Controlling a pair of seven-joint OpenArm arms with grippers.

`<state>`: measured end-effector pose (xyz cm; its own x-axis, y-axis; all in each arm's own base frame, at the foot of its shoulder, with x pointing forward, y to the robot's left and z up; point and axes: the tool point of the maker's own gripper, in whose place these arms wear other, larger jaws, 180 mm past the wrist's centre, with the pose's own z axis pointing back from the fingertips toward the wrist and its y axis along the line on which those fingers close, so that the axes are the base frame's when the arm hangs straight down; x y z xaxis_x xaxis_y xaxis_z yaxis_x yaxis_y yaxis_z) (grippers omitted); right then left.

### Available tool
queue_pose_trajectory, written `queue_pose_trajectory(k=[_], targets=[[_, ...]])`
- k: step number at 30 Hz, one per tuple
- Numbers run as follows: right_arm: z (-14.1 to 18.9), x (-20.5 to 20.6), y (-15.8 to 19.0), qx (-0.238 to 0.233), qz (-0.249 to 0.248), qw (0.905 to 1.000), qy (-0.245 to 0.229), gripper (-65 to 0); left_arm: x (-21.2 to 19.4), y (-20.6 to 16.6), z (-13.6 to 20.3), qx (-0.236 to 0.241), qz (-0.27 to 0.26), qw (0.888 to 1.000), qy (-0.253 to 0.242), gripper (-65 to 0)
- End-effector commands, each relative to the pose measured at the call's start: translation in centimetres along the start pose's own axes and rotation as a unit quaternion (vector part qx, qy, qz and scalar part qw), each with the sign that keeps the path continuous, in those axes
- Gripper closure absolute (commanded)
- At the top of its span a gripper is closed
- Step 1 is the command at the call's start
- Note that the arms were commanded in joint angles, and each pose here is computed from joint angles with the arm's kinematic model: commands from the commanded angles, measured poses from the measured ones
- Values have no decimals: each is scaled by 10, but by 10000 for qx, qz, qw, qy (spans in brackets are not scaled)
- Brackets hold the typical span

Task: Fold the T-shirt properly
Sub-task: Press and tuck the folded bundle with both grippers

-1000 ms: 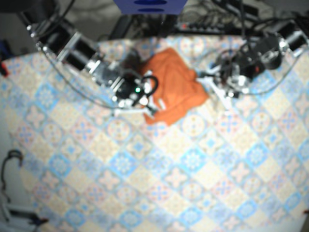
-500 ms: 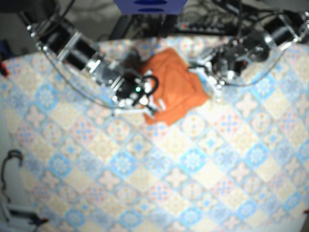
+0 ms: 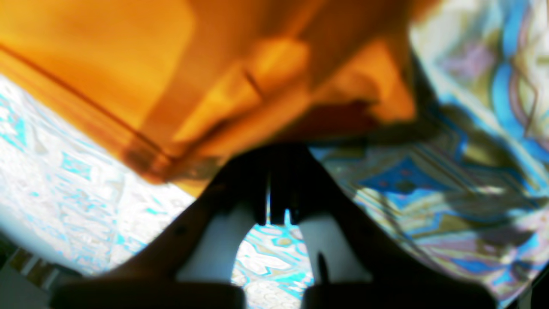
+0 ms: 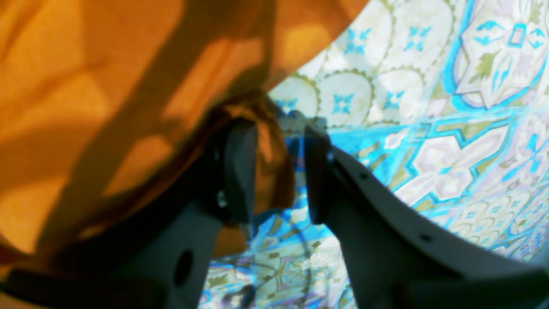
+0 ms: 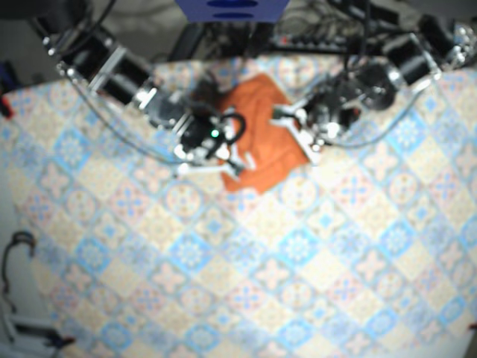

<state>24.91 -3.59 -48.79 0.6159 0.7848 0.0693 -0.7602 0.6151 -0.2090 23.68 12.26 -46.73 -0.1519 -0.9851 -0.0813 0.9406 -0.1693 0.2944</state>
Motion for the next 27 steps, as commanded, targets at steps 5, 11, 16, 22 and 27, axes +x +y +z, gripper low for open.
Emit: queue_pose_trajectory(k=[5, 11, 16, 22, 27], targets=[[-11, -44, 31, 466, 57, 9964, 712, -200, -5, 19, 3, 203, 64, 9998, 63, 0], [-12, -50, 39, 539, 68, 9956, 768, -200, -7, 37, 7, 375, 87, 9992, 80, 0], [-13, -58, 45, 585, 83, 9941, 909, -200, -10, 53, 11, 528, 106, 9985, 104, 0], [-13, -61, 49, 629, 90, 9936, 934, -200, -12, 63, 13, 623, 115, 9979, 123, 0], [-13, -66, 56, 664, 199, 9925, 1006, -200, -18, 66, 3, 512, 219, 9981, 265, 0]])
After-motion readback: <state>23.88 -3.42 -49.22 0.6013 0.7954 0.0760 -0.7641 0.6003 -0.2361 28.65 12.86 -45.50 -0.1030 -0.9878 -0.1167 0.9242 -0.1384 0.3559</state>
